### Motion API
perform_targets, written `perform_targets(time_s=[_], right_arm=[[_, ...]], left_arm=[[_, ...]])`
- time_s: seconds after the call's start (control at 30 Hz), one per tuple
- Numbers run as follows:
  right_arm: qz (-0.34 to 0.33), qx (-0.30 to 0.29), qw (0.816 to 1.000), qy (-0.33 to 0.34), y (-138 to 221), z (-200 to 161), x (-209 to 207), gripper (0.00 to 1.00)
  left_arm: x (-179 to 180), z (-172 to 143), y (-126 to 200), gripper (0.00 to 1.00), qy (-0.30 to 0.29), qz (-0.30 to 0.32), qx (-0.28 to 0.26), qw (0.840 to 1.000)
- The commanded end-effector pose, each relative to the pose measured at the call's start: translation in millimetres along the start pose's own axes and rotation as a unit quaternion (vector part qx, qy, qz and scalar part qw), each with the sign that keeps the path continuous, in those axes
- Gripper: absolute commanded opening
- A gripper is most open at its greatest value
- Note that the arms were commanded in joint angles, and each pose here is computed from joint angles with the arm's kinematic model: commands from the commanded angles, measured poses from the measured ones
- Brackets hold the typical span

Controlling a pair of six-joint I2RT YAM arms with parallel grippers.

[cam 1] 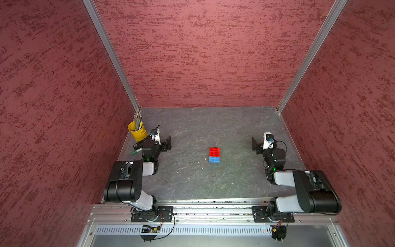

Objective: Assemble a rectangle with lego
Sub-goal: Reset both arms

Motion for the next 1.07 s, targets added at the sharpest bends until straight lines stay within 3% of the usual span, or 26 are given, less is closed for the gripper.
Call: perform_targets(time_s=[0.0,0.33,1.03], right_arm=[[0.032,-0.029,0.999,-0.031,3.3,-6.0,-0.5,0.89],[0.019,-0.015,0.999,-0.043,1.2,-8.8,-6.8,0.99],[0.016,-0.016,0.999,-0.040,1.1,-8.6,-5.8,0.99]], left_arm=[[-2.1,1.0,1.2,1.00,-0.005,-0.003,-0.012,1.000],[-2.8,0.7,1.4,1.00,-0.006,-0.003,-0.012,1.000],[-2.4,1.0,1.5,1.00,-0.006,-0.003,-0.012,1.000]])
Point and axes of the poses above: each gripper's point midway between its finger pads, its own y axis back along the fingers, its own x axis along the line the jaws close on, z = x × y, the point moved 8 cm from there along y, back along the fingers
